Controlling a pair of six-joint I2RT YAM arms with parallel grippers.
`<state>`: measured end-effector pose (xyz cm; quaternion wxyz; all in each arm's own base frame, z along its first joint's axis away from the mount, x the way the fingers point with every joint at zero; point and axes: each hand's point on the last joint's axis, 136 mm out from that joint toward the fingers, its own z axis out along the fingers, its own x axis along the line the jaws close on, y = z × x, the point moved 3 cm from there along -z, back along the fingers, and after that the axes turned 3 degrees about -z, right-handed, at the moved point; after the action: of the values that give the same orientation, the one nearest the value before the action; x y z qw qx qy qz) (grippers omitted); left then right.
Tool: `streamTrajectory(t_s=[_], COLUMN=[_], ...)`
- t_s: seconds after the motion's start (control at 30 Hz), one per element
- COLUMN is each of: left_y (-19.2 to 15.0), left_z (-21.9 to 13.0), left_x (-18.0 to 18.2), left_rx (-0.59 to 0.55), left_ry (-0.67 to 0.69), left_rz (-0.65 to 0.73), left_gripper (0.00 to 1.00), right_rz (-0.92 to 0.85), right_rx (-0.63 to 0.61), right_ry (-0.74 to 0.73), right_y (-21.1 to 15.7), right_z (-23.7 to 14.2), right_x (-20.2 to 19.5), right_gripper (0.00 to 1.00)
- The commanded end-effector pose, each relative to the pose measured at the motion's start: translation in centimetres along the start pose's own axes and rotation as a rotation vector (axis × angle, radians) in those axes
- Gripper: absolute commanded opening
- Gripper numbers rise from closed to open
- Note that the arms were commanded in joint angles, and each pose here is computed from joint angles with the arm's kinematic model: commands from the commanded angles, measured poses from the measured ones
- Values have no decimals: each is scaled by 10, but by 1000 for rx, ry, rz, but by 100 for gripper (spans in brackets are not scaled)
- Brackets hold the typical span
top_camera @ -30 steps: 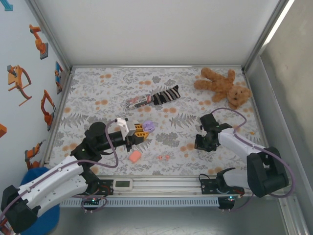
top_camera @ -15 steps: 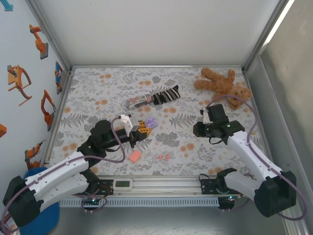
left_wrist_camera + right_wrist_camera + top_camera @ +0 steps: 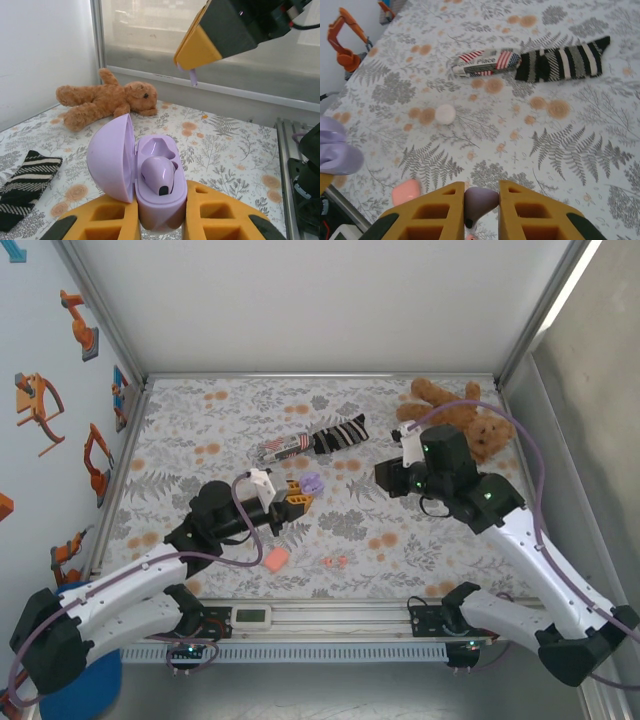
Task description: Insert wireless bluetooth earbuds into charging case
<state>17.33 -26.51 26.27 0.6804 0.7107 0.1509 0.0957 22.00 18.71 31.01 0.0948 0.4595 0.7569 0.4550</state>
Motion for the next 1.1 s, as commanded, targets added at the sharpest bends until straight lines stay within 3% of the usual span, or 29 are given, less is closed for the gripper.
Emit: streamTrajectory(t_s=[0.0, 0.5, 1.07], left_y=[28, 36, 40], left_z=[2, 2, 0], left_x=[-5, -6, -7], left_rx=[-78, -95, -111], left_ry=[-26, -33, -30], left_rz=[46, 51, 49], left_gripper=[0, 0, 0], right_rz=[-71, -243, -291], right_rx=[-72, -127, -116], right_ry=[3, 131, 159], right_y=[23, 46, 40], right_z=[-6, 14, 30], right_x=[18, 93, 111], right_gripper=[19, 19, 19])
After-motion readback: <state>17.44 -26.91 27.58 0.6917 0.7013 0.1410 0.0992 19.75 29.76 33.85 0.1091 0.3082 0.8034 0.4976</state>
